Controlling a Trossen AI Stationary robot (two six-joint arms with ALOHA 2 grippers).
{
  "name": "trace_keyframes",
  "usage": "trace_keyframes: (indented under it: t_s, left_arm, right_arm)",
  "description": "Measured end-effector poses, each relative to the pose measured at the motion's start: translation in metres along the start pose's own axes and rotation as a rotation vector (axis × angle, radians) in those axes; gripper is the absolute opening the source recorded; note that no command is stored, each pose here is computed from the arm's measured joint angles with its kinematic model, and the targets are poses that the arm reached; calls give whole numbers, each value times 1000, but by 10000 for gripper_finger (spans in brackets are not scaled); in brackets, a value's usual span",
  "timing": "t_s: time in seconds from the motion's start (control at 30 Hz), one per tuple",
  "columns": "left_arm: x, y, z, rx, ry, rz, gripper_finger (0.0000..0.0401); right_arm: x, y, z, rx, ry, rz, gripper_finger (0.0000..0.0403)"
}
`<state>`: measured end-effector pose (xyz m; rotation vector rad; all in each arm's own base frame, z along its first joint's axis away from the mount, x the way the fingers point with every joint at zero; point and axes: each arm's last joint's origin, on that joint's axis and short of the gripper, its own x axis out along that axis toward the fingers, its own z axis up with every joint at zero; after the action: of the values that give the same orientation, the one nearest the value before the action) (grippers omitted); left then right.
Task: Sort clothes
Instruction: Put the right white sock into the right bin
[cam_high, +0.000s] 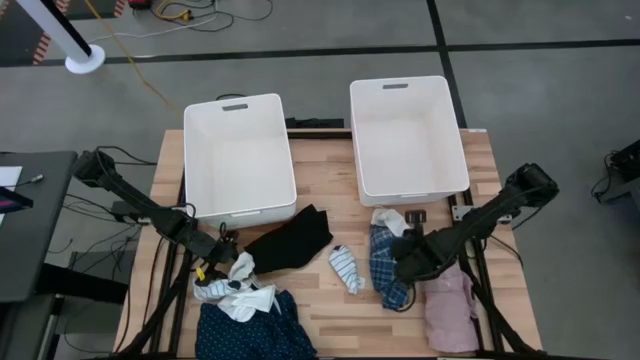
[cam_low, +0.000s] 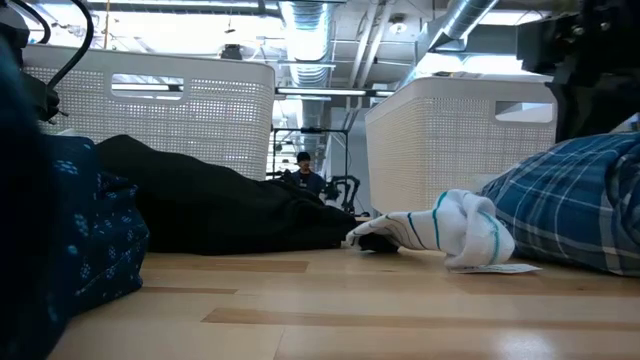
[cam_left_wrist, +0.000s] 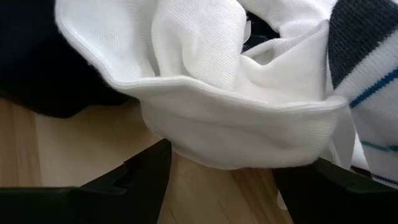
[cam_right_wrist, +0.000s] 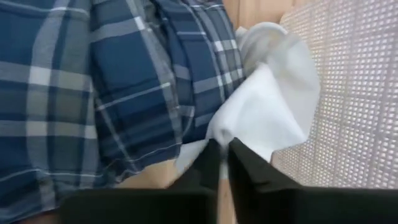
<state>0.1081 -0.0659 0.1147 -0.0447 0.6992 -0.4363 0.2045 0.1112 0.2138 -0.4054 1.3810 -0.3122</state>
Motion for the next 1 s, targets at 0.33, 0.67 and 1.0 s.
trace_keyframes:
  t_s: [0.33,0.67,1.0]
  left_arm:
    - [0,0,0,0,1,0,263]
    - [0,0,0,0,0,0,263]
    - [0,0,0,0,0,0,263]
  right_arm:
    - [-9,4,4,47,-36,29,2]
    - [-56,0,24,70,-247,-3,0]
    - [-110,-8,42,55,-527,-95,0]
